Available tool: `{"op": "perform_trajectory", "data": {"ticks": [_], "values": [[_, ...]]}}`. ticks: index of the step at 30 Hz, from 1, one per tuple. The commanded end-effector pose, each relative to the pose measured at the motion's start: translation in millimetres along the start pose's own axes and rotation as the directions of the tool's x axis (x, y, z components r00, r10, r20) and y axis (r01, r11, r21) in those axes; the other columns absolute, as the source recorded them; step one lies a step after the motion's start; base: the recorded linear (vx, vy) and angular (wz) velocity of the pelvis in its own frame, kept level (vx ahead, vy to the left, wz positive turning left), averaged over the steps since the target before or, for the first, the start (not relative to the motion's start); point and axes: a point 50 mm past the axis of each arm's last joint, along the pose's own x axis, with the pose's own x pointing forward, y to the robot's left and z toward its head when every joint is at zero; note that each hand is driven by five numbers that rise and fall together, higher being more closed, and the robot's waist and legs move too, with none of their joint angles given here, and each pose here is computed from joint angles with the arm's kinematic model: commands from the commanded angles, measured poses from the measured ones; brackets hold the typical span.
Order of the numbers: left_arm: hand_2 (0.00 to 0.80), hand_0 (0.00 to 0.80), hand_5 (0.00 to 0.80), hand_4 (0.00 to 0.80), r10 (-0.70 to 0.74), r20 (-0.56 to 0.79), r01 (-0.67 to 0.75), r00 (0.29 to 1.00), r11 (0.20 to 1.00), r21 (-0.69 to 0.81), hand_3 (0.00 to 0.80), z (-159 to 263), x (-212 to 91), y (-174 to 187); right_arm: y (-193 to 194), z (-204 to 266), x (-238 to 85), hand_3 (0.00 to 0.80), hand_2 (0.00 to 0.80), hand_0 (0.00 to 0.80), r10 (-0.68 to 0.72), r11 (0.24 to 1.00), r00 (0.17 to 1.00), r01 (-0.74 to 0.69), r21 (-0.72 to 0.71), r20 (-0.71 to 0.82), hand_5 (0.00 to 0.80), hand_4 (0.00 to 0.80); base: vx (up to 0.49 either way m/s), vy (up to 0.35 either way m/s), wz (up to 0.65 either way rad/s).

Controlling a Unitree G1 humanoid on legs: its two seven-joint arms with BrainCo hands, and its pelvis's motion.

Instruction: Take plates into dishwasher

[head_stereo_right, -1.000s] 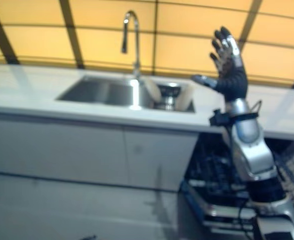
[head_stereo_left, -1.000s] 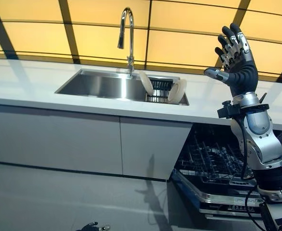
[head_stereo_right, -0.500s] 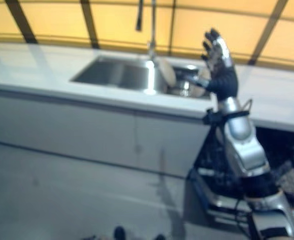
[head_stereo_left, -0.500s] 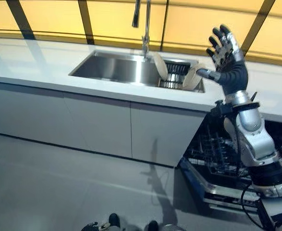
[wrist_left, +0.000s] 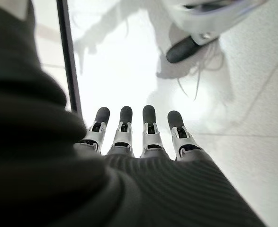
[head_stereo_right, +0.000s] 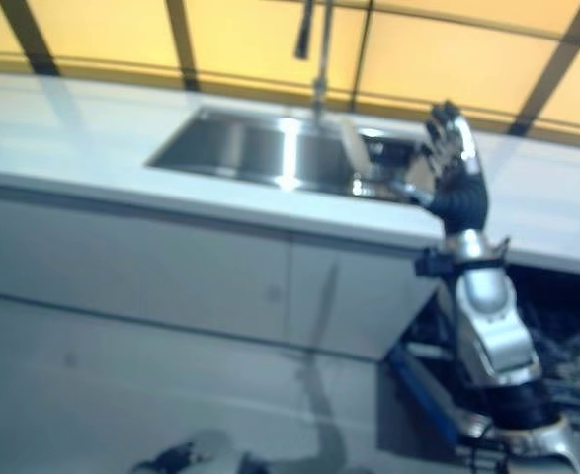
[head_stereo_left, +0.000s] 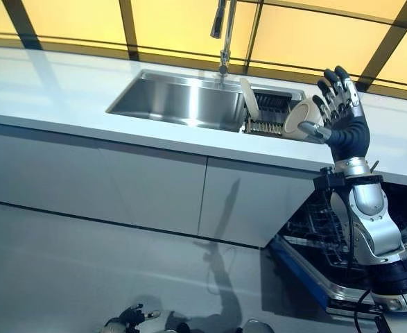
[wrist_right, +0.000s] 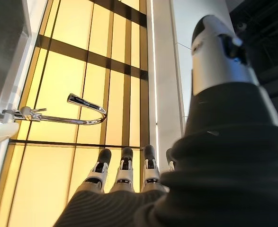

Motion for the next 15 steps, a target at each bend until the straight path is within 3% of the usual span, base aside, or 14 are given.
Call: {"op": "perform_trajectory", "data": {"ticks": [1, 4, 7, 15], "values": [[0.000, 0.000, 0.000, 0.000, 0.037, 0.003, -0.037, 0.999, 0.999, 0.005, 0.000, 5, 0, 11, 0, 22, 24, 0.000, 0.000, 0.000, -0.034, 0.999, 0.991, 0.030, 0.032, 0.128, 0.000, 0.000, 0.197, -0.044, -0.47], [0.000, 0.000, 0.000, 0.000, 0.020, -0.031, -0.019, 0.999, 0.999, 0.033, 0.000, -7, -1, 4, -1, 26, 28, 0.000, 0.000, 0.000, -0.044, 0.999, 0.991, 0.044, 0.008, 0.126, 0.000, 0.000, 0.257, -0.060, -0.18], [0.000, 0.000, 0.000, 0.000, 0.011, -0.056, -0.008, 0.998, 0.999, 0.052, 0.000, -16, -2, 4, -7, 27, 24, 0.000, 0.000, 0.000, -0.066, 0.998, 0.991, 0.068, -0.015, 0.120, 0.000, 0.000, 0.266, -0.095, 0.41], [0.000, 0.000, 0.000, 0.000, 0.031, -0.094, -0.028, 0.995, 0.999, 0.036, 0.000, -30, -7, 20, -14, 30, 14, 0.000, 0.000, 0.000, -0.105, 0.994, 0.985, 0.108, -0.015, 0.140, 0.000, 0.000, 0.373, -0.233, 0.15]]}}
